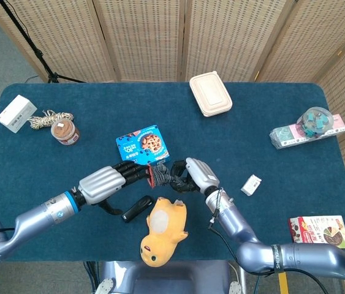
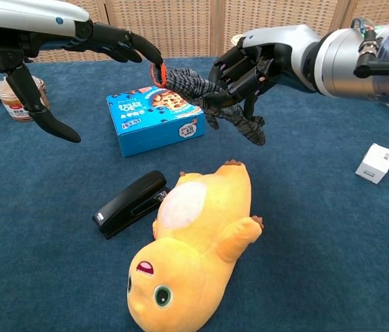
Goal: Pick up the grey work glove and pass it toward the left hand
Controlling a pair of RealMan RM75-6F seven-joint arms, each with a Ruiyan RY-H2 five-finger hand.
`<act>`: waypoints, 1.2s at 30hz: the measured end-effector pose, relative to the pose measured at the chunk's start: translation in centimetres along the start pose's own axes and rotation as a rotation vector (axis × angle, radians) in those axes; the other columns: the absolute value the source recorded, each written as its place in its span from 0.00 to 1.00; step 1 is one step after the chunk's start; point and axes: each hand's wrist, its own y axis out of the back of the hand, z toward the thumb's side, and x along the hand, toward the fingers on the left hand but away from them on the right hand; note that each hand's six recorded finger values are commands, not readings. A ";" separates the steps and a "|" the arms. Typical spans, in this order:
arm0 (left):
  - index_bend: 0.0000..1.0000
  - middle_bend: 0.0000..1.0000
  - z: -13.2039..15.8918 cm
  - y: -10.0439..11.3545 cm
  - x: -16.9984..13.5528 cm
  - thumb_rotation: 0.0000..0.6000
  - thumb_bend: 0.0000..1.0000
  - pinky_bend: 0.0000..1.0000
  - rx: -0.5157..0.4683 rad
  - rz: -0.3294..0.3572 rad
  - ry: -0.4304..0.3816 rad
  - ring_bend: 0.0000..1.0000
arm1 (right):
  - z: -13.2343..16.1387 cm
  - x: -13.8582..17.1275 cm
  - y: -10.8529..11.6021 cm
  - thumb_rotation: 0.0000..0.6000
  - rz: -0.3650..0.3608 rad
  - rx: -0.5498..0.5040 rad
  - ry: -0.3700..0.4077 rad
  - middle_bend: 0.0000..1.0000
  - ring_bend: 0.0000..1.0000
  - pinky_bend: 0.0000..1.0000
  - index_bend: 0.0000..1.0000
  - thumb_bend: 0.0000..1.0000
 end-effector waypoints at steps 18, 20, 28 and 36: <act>0.11 0.00 -0.7 0.1 -0.6 1.00 0.13 0.02 0.001 0.014 0.013 0.00 | -0.3 -0.4 1.2 1.00 -0.016 -0.013 -0.023 0.52 0.45 0.57 0.56 0.55; 0.11 0.00 -0.7 -0.1 -0.5 1.00 0.13 0.02 0.001 0.010 0.013 0.00 | -0.3 -0.4 1.2 1.00 -0.015 -0.016 -0.024 0.52 0.45 0.57 0.56 0.55; 0.11 0.00 -0.4 -0.3 0.2 1.00 0.13 0.02 -0.008 0.006 0.007 0.00 | 0.0 -0.3 0.8 1.00 0.001 -0.029 -0.020 0.52 0.45 0.57 0.56 0.55; 0.11 0.00 -0.1 -0.6 0.9 1.00 0.13 0.02 -0.011 -0.005 0.007 0.00 | 0.1 -0.3 0.4 1.00 0.007 -0.040 -0.013 0.52 0.45 0.57 0.56 0.55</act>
